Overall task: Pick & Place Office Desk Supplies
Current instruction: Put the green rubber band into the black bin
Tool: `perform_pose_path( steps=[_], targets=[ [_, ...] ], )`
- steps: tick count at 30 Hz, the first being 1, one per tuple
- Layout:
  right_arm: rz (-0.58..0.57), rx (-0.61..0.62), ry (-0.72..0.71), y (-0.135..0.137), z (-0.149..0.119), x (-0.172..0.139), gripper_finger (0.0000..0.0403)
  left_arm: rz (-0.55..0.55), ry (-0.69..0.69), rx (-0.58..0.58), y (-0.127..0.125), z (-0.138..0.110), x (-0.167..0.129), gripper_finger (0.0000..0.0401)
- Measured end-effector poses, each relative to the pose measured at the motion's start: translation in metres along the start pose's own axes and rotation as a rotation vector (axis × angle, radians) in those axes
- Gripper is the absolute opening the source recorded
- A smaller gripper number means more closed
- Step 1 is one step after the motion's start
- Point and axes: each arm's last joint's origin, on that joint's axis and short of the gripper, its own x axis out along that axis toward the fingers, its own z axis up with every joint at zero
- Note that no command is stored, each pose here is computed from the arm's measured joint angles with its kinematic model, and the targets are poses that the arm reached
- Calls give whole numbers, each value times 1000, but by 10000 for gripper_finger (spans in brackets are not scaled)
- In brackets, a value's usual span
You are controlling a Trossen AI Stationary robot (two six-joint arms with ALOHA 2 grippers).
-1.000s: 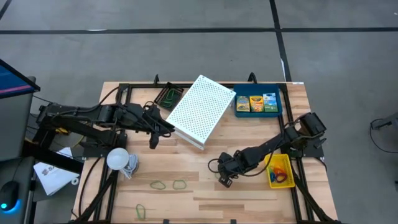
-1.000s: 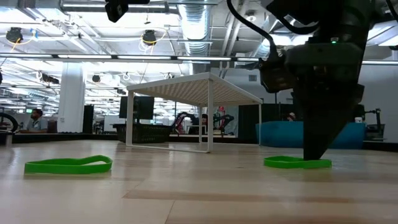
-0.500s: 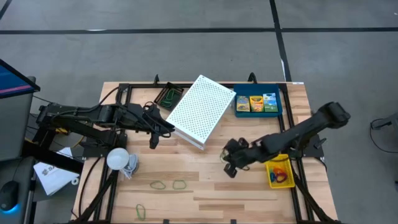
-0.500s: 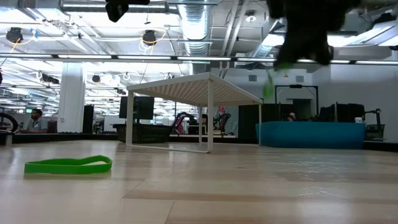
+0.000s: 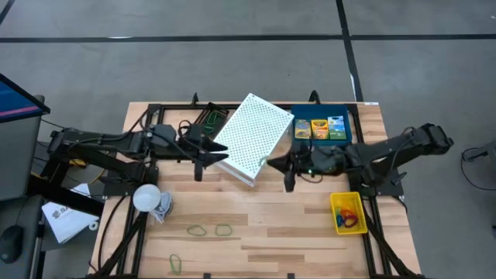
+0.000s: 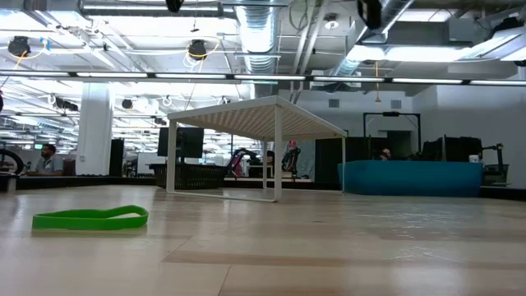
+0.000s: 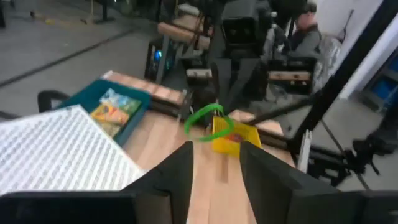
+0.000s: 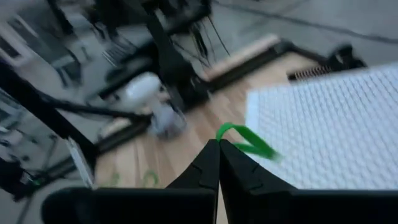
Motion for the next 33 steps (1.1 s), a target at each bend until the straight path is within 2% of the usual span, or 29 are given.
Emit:
perform_pose_path(
  steps=[6,12,17,21,26,33],
  targets=[
    [59,-21,-46,-4,21,13,0,14,-48,-12,4,0,18,149],
    [118,-73,-89,4,42,12,0,-4,-102,-24,2,1,31,162],
    [154,-95,-120,8,56,12,0,-22,-137,-81,2,0,43,175],
    [166,-113,-104,9,56,19,0,-100,-147,-129,2,-1,52,192],
    [195,-113,-113,13,58,23,0,-114,-162,-125,1,-1,55,212],
    [207,-113,-116,16,58,23,0,-159,-153,-121,-1,0,55,211]
  ],
)
